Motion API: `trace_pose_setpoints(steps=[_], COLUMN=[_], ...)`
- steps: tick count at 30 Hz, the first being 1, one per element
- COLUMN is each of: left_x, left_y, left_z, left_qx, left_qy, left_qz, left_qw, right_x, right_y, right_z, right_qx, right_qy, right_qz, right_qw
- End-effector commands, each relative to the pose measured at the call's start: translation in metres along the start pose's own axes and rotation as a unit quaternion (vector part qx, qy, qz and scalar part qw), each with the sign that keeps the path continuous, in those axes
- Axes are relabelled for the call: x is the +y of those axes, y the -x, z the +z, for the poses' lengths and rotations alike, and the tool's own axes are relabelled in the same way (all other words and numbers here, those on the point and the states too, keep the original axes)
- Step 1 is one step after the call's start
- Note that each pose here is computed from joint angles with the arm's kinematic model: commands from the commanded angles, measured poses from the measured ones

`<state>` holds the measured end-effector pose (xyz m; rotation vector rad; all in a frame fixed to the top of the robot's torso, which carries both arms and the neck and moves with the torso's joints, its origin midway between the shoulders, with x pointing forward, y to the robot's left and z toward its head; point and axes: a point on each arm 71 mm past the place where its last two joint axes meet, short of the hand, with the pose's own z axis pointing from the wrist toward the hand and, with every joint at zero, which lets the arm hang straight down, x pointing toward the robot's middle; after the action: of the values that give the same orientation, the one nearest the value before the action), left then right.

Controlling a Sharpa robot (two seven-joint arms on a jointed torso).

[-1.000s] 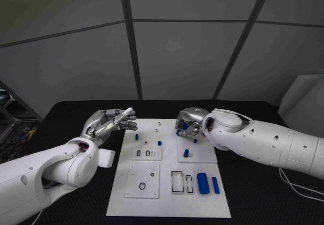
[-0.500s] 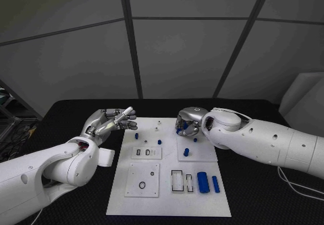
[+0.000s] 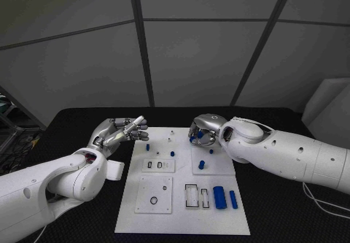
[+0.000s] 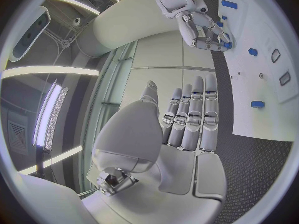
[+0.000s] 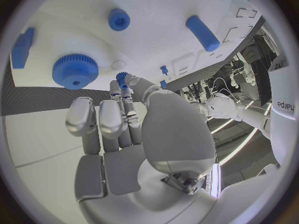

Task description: Assemble the parts on the task board

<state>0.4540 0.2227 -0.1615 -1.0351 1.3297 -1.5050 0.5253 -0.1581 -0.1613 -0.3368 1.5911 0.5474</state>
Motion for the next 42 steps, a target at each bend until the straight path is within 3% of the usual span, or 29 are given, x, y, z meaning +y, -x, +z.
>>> trace_pose_setpoints(steps=[1,12,24,42], left_x=[-0.0008,-0.0005,-0.0002,-0.0002], left_y=[-0.0004,-0.0011,-0.0029,-0.0032], left_z=[0.0002,0.0006,0.0014,0.0015], left_qx=[0.006,0.008,0.011,0.013], left_qy=[-0.001,0.001,0.002,0.002], left_qz=[-0.003,-0.004,-0.005,-0.006], left_qw=[1.0,1.0,1.0,1.0], right_x=[0.004,0.016,0.03,0.035], right_y=[0.011,0.013,0.006,-0.001], right_z=[0.0,0.025,0.051,0.065], right_qx=[-0.06,-0.085,-0.068,-0.045], right_qy=[0.006,0.004,0.004,-0.003], right_qz=[0.017,0.024,0.023,0.019], right_qw=[0.998,0.996,0.997,0.999])
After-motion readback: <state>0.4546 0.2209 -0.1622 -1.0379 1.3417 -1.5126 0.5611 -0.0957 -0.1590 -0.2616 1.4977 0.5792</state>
